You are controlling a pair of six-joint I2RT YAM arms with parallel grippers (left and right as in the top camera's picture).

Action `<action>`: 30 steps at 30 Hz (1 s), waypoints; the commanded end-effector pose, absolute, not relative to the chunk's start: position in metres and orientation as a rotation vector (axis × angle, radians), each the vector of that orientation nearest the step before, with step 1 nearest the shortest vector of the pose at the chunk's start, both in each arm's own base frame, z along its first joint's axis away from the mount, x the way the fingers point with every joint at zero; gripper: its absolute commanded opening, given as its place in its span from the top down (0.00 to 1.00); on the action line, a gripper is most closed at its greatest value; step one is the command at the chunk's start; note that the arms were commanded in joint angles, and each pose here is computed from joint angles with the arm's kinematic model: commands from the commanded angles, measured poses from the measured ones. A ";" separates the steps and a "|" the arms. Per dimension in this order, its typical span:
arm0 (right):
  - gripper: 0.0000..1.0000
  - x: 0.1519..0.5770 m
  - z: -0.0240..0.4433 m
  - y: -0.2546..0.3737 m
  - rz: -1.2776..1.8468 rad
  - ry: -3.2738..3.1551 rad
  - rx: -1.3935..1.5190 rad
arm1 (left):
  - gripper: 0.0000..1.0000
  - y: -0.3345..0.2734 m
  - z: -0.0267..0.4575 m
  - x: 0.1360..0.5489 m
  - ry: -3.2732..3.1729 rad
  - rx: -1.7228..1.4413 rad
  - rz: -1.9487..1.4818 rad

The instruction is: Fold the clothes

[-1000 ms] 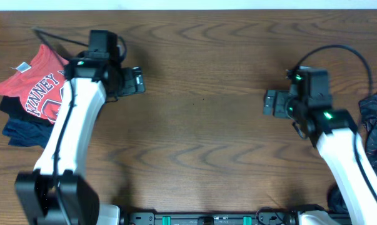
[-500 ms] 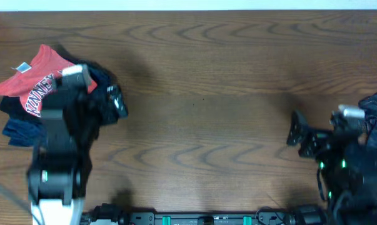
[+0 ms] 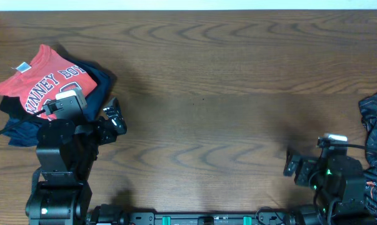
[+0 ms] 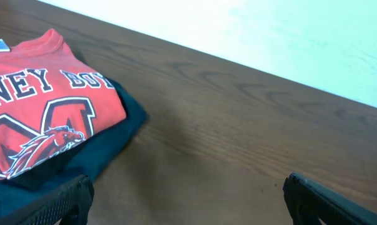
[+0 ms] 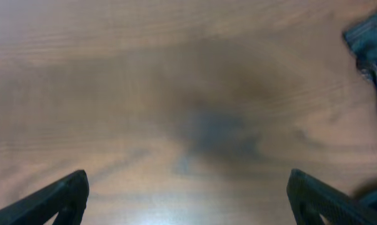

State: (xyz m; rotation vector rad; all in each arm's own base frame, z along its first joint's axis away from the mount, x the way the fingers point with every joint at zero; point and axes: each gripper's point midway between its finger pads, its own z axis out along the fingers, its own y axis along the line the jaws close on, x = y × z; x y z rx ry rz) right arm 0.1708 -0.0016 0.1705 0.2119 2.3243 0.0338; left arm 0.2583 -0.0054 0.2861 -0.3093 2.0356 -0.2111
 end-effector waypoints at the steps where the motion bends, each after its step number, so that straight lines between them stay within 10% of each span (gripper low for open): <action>1: 0.01 0.160 0.160 -0.005 0.012 2.377 0.236 | 0.02 -0.003 0.281 0.258 2.053 -0.324 -0.199; 30: 0.01 0.208 0.232 0.021 0.005 1.694 -0.164 | 0.02 -0.003 0.279 0.258 2.062 -0.326 -0.198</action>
